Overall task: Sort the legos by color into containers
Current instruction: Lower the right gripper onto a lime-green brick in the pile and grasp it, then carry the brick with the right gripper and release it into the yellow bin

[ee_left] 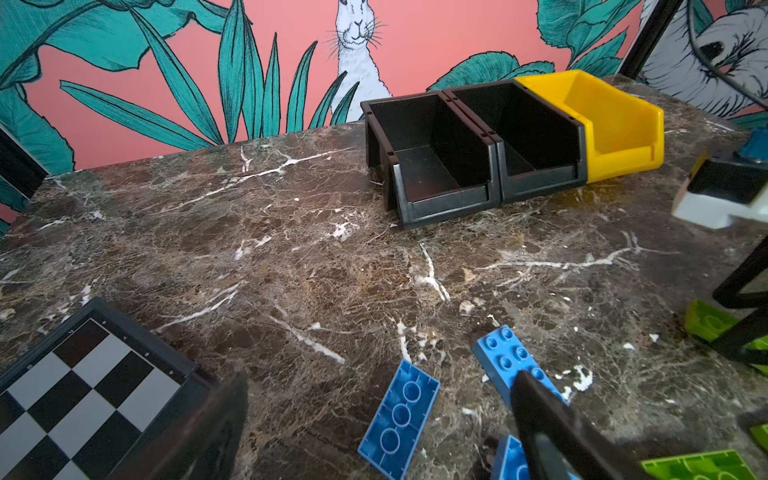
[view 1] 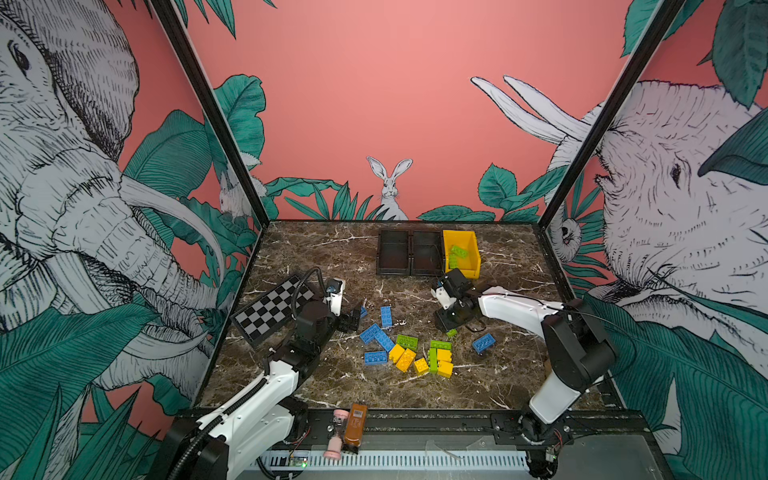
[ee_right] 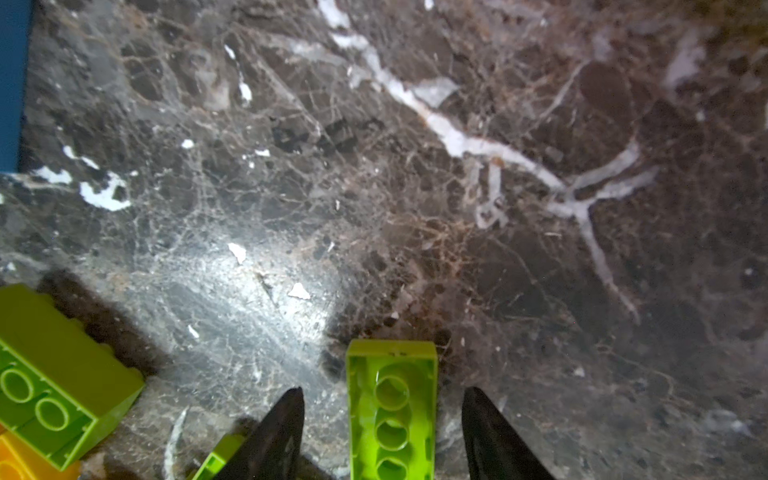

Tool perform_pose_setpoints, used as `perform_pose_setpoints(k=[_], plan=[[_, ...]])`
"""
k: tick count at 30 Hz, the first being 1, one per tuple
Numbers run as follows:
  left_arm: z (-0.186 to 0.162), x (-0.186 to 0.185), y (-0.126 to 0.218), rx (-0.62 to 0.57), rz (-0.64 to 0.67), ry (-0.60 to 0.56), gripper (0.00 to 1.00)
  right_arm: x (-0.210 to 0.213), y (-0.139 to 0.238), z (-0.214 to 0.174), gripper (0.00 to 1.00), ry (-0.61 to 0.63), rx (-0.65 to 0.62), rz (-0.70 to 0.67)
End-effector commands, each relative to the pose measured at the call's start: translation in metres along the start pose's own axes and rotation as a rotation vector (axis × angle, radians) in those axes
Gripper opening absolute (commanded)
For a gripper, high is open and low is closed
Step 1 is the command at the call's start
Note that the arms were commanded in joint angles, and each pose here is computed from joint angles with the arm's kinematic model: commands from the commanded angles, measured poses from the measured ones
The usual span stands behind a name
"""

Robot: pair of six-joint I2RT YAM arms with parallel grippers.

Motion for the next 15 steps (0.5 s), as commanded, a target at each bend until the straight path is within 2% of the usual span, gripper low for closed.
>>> perform_pose_setpoints(k=[1,15], plan=[[0.011,0.002,0.001,-0.037,-0.002,0.002,0.99,0.000,-0.006,-0.002,0.57,-0.003,0.002,-0.008],[0.012,0.004,0.004,-0.042,0.009,0.000,0.99,-0.011,-0.009,-0.003,0.41,0.006,-0.011,-0.070]])
Point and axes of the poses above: each gripper's point midway between its finger pads, its own y axis back along the fingers, its own x axis along the line the jaws close on, z = x × y, the point moved 2 cm from there along y, back along the fingers, and after that the axes turned 12 degrees about -y, right-handed, at the moved point
